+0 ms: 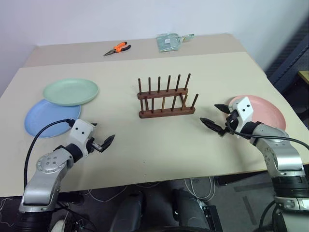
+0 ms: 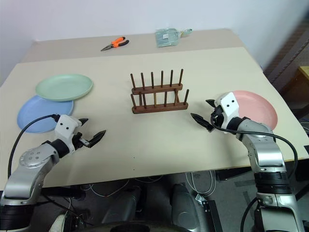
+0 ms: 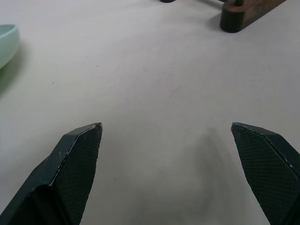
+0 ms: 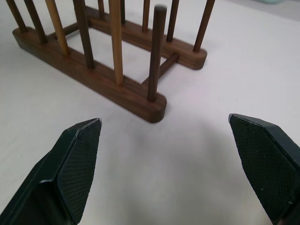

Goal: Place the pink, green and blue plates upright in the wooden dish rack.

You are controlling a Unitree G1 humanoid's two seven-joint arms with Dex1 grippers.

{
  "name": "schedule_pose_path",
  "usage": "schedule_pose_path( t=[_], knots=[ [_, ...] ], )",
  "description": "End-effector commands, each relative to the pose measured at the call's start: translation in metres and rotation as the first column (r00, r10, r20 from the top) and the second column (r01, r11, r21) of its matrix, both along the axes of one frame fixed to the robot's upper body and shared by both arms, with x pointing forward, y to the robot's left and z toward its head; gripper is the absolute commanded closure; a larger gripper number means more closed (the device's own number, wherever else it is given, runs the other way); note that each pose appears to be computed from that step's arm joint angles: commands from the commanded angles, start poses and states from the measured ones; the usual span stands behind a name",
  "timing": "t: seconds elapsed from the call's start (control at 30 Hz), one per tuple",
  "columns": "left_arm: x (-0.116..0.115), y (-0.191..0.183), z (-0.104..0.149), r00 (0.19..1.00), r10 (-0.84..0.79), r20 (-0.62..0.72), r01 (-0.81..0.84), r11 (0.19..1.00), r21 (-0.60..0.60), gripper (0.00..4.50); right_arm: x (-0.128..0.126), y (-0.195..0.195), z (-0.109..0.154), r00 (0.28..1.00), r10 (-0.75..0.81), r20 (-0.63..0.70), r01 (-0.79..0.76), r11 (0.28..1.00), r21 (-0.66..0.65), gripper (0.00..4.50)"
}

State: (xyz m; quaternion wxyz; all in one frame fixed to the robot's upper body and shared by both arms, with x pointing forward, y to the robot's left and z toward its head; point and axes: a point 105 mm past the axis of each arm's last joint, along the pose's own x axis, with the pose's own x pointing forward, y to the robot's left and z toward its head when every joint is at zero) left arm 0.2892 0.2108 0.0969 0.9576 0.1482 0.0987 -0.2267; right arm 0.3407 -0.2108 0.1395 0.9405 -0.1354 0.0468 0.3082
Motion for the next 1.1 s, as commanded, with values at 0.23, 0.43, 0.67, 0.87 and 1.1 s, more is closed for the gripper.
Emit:
schedule_pose_path(
  t=[0.23, 0.43, 0.67, 0.87, 1.1],
  knots=[
    [0.015, -0.025, 0.003, 0.992, -0.125, 0.016, 0.125, 0.992, -0.003, 0.0, 0.004, 0.017, 0.016, 0.997, 0.052, 0.055, -0.052, 0.999, 0.001, 0.07],
    [0.053, -0.058, 0.001, 0.946, -0.324, -0.017, 0.324, 0.945, 0.048, 0.0, -0.006, 0.021, 0.017, 0.996, 0.018, 0.086, -0.017, 1.0, -0.008, 0.07],
    [0.091, -0.109, -0.011, 0.84, -0.529, -0.122, 0.537, 0.842, 0.048, 0.0, -0.028, 0.009, 0.011, 0.991, -0.091, 0.095, 0.091, 0.996, 0.006, 0.07],
    [0.1, -0.13, -0.023, 0.785, -0.595, -0.171, 0.611, 0.79, 0.055, 1.23, -0.053, -0.001, 0.001, 0.978, -0.19, 0.085, 0.191, 0.982, 0.003, 0.0],
    [0.093, -0.133, -0.026, 0.749, -0.646, -0.147, 0.659, 0.749, 0.067, 3.72, -0.055, -0.001, 0.002, 0.978, -0.191, 0.083, 0.193, 0.981, -0.019, 0.0]
  ],
)
